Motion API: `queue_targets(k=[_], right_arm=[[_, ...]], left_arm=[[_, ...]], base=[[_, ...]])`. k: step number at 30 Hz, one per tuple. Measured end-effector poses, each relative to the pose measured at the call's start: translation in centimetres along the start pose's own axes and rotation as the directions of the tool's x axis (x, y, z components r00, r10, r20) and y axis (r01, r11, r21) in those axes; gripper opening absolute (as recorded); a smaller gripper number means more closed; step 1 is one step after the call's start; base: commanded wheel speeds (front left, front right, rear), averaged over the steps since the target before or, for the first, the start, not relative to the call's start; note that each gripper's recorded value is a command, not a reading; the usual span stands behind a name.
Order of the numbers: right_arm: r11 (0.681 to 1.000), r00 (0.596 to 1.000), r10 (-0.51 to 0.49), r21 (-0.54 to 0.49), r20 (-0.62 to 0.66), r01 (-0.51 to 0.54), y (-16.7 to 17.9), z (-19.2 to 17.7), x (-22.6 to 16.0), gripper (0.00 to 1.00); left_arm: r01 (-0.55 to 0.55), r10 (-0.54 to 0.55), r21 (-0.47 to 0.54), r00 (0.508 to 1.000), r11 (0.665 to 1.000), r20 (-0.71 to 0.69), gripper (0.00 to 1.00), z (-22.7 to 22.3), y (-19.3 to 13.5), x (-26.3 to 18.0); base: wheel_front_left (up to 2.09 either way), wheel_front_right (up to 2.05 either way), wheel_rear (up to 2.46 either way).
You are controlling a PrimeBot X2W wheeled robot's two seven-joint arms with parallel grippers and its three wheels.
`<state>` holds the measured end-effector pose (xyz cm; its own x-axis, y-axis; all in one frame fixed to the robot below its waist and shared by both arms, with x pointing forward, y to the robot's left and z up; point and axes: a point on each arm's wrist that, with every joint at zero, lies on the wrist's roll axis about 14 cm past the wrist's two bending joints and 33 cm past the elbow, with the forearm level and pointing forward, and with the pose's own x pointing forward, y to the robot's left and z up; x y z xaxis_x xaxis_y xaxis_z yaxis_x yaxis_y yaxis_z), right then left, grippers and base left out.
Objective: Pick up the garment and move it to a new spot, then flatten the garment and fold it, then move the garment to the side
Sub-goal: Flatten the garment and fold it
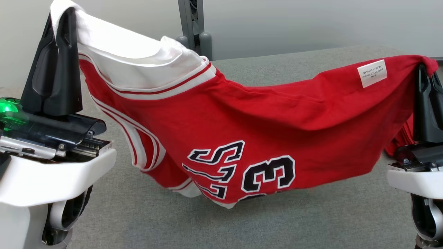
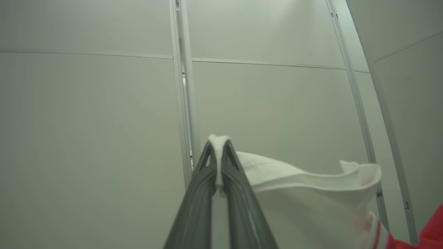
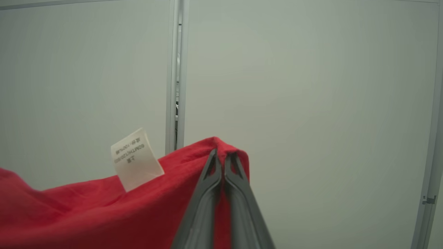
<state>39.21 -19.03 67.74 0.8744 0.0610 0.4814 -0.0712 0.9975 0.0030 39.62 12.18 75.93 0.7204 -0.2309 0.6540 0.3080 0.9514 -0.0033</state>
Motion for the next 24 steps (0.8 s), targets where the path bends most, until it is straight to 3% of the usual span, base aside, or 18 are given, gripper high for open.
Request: queue_targets(k=[5, 12, 16, 22, 24], right_arm=[[1.000, 0.997, -0.009, 0.023, -0.071, 0.011, -0.2, -2.5, -0.1, 0.00], [0.996, 0.967, -0.024, 0.081, -0.253, 0.045, -0.3, -9.1, -1.5, 0.00], [0.988, 0.918, -0.039, 0.122, -0.394, 0.095, -0.5, -14.2, -3.8, 0.00], [0.972, 0.813, -0.056, 0.156, -0.580, 0.178, -0.5, -20.9, -8.4, 0.00], [0.966, 0.761, -0.062, 0.154, -0.646, 0.210, -0.5, -23.3, -10.4, 0.00]], left_arm=[[0.003, -0.003, 0.003, 0.997, 1.000, -0.075, 0.00, -2.6, 0.1, -0.2], [-0.033, 0.026, -0.018, 0.956, 0.999, -0.292, 0.00, -10.2, 0.5, -3.0], [-0.098, 0.056, -0.069, 0.891, 0.993, -0.450, 0.00, -15.6, 0.5, -6.5], [-0.182, 0.085, -0.091, 0.775, 0.979, -0.627, 0.00, -21.4, 0.8, -12.0], [-0.213, 0.094, -0.091, 0.721, 0.973, -0.686, 0.00, -23.2, 0.9, -14.3]], base=[[0.00, 0.00, 0.00], [0.00, 0.00, 0.00], [0.00, 0.00, 0.00], [0.00, 0.00, 0.00], [0.00, 0.00, 0.00]])
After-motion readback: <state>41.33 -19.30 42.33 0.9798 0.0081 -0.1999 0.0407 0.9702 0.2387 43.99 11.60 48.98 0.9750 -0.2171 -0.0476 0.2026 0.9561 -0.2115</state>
